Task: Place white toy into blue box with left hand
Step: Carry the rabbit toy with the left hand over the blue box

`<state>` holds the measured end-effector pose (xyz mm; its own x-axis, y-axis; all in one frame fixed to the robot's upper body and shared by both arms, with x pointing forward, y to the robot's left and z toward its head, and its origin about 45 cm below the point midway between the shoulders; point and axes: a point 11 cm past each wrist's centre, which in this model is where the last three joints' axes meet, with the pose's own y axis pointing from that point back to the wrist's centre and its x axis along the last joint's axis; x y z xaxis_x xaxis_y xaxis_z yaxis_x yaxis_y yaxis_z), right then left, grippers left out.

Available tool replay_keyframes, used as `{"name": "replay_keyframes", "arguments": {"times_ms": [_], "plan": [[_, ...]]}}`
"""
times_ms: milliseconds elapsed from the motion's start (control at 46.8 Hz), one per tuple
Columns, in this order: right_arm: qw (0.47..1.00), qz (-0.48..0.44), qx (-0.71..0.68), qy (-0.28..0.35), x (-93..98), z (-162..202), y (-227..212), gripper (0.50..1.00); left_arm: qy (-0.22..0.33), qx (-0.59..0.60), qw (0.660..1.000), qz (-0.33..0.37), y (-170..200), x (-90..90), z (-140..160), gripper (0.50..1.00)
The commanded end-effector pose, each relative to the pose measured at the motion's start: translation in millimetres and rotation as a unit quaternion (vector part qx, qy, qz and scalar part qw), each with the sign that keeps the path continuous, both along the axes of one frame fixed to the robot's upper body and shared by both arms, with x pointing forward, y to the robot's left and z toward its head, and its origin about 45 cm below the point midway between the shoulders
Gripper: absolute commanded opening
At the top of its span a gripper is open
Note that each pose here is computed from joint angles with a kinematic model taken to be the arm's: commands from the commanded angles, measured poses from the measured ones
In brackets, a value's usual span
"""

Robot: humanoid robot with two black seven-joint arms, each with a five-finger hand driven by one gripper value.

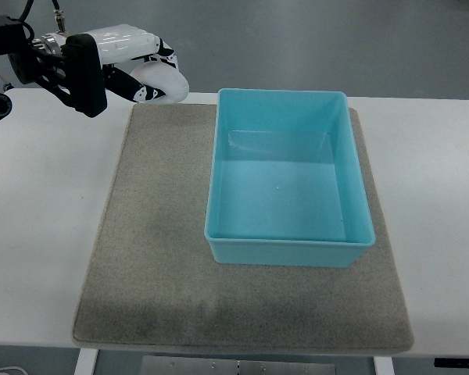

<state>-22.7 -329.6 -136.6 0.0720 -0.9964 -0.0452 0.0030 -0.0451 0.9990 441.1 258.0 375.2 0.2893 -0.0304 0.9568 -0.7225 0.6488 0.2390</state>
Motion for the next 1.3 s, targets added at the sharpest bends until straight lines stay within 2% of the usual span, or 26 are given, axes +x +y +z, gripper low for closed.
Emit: {"name": "replay_keyframes", "arguments": {"times_ms": [0,257,535,1048,1283], "plan": [[1.000,0.000,0.000,0.000,0.0,0,0,0.936,-0.003,0.000,1.000,-0.010,-7,-2.5,4,0.500],[1.000,0.000,0.000,0.000,0.0,0,0,0.936,-0.010,-0.006,0.999,-0.046,-32,-8.8,13,0.500],[1.000,0.000,0.000,0.000,0.0,0,0,0.936,-0.003,-0.007,0.996,-0.086,-67,-13.4,9,0.500],[1.000,0.000,0.000,0.000,0.0,0,0,0.936,0.032,-0.003,0.990,-0.137,-117,-23.3,-23,0.500],[1.000,0.000,0.000,0.000,0.0,0,0,0.936,0.050,0.000,0.989,-0.140,-130,-19.9,-41,0.500]]}}
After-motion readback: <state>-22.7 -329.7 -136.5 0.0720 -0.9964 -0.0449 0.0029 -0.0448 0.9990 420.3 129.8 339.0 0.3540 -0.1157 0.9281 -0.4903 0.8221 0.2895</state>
